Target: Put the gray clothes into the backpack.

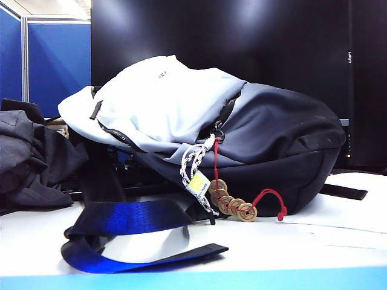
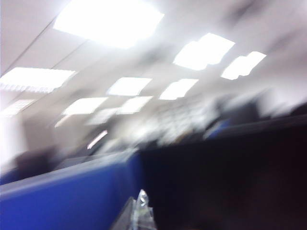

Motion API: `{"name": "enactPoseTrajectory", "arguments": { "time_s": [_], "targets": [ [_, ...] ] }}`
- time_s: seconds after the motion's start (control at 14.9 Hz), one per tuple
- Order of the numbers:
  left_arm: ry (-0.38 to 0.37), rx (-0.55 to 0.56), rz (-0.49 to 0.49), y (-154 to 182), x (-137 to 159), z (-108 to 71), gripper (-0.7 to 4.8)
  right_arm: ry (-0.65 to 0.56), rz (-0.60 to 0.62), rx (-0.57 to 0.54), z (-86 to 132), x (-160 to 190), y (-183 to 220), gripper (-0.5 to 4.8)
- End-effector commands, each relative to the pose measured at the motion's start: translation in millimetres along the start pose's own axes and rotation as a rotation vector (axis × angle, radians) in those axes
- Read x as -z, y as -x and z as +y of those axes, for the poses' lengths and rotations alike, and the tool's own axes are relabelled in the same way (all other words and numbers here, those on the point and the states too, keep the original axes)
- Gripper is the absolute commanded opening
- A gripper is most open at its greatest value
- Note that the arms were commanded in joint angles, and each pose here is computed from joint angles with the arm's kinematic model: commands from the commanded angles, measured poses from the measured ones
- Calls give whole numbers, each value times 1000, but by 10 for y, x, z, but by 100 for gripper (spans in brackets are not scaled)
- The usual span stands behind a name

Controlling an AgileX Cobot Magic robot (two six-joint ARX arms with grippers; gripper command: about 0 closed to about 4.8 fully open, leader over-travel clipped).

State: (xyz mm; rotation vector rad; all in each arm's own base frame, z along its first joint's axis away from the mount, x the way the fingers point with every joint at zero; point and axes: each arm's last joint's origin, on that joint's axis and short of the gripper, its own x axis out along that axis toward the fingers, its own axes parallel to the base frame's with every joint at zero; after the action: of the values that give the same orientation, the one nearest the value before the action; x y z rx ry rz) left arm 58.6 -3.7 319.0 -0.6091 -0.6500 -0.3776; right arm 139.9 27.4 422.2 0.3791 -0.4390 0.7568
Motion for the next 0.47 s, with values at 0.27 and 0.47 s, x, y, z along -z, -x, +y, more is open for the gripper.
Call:
{"name": "enactPoseTrajectory", "arguments": {
  "time_s": [0.27,0.47],
  "targets": [
    [-385,-33,381,-592,108,152,-3,3,222,-172,-91,909,-1647,138],
    [-438,-199,567,-624,359,404,-3,48,429,-49,-105,1667,-1959,361]
  ]
}}
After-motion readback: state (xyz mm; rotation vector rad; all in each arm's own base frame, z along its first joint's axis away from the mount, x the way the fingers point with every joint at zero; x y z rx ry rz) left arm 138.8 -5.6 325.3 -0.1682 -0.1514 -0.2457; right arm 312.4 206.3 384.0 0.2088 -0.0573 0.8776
